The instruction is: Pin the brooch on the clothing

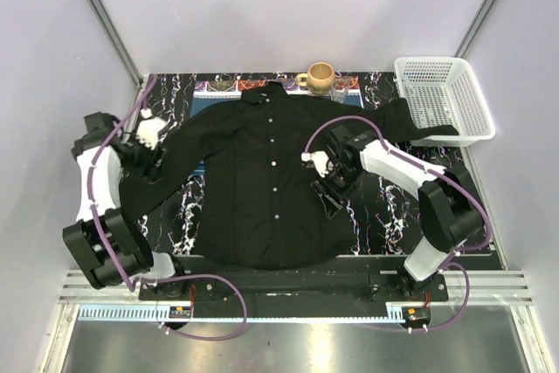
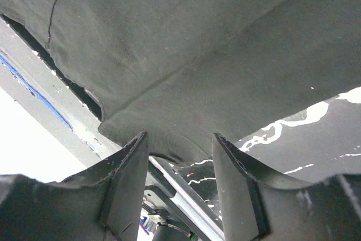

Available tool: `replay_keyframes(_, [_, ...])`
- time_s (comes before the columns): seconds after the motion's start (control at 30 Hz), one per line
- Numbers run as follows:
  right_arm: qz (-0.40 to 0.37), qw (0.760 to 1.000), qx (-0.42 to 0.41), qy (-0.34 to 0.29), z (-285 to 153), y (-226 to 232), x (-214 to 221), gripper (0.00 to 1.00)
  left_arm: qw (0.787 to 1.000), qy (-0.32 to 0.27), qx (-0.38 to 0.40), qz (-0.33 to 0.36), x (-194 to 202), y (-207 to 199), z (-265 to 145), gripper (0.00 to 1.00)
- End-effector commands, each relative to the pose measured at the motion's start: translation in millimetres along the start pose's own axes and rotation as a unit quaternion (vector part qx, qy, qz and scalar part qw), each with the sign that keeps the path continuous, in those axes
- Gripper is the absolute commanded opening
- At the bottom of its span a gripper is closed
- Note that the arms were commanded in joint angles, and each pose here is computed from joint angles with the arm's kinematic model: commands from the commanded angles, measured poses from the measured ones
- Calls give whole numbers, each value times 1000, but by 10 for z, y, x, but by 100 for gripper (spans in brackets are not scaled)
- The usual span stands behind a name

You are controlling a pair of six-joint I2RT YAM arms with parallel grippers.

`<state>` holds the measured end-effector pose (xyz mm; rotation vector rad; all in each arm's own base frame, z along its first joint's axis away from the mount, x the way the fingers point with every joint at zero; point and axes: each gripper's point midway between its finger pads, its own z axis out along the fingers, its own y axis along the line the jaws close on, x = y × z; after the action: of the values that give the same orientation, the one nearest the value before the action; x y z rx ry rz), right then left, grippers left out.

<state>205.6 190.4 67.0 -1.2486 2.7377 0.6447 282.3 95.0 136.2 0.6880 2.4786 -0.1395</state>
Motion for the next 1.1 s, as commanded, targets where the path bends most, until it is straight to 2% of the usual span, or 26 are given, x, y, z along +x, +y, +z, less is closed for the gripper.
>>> replay_keyframes(0.0, [0, 1000, -23, -13, 51, 141, -115, 54, 992, -109, 56, 13, -740, -565, 62, 70])
replay_keyframes(0.03, [-1, 999, -24, -27, -5, 155, -210, 55, 990, -135, 43, 27, -952, -540, 75, 86])
replay_keyframes(0.07, [-1, 999, -25, -36, -45, 170, -265, 56, 987, -150, 44, 31, -1133, -547, 102, 89])
replay_keyframes(0.1, [-3, 998, -26, -51, -114, 198, -377, 56, 982, -179, 43, 37, -1433, -615, 150, 90])
replay_keyframes(0.23, [-11, 995, -9, -101, -347, 143, -655, 56, 971, -228, 54, 52, -2228, -689, 448, 90])
replay_keyframes(0.27, [-9, 993, -7, -113, -403, 122, -709, 56, 963, -255, 53, 67, -2567, -723, 403, 90])
replay_keyframes(0.3, [4, 991, -2, -134, -508, 42, -786, 57, 965, -248, 64, 47, -2687, -681, 705, 89])
replay_keyframes(0.33, [8, 989, -1, -150, -568, 0, -847, 56, 964, -253, 66, 44, -2832, -664, 791, 89])
replay_keyframes(0.37, [15, 986, -8, -165, -633, -34, -895, 57, 955, -283, 61, 56, -3183, -661, 716, 89])
replay_keyframes(0.4, [26, 983, -10, -183, -725, -80, -970, 57, 961, -265, 69, 40, -3212, -624, 1106, 89])
replay_keyframes(0.43, [45, 978, -7, -202, -824, -229, -1005, 57, 959, -270, 67, 43, -3333, -614, 1194, 89])
replay_keyframes(0.47, [54, 975, -18, -213, -888, -250, -1039, 57, 953, -291, 62, 58, -3613, -645, 1186, 89])
replay_keyframes(0.5, [56, 972, -17, -226, -970, -296, -1091, 57, 954, -289, 50, 60, -3693, -614, 1304, 89])
replay_keyframes(0.53, [65, 970, -14, -235, -1027, -383, -1100, 57, 960, -270, 54, 57, -3656, -608, 1664, 89])
replay_keyframes(0.6, [65, 968, -14, -241, -1060, -425, -1111, 57, 949, -302, 45, 76, -3977, -624, 1688, 91])
replay_keyframes(0.73, [65, 968, -11, -243, -1037, -456, -1059, 57, 941, -324, 10, 98, -4145, -526, 2115, 91])
replay_keyframes(0.83, [66, 970, -14, -235, -965, -471, -995, 57, 932, -315, -12, 180, -4143, -618, 2306, 90])
replay_keyframes(0.87, [65, 970, -13, -235, -958, -478, -985, 57, 928, -307, -17, 213, -4118, -698, 2406, 88])
replay_keyframes(1.07, [66, 971, -12, -231, -923, -523, -956, 56, 925, -311, -16, 219, -4131, -756, 2546, 74])
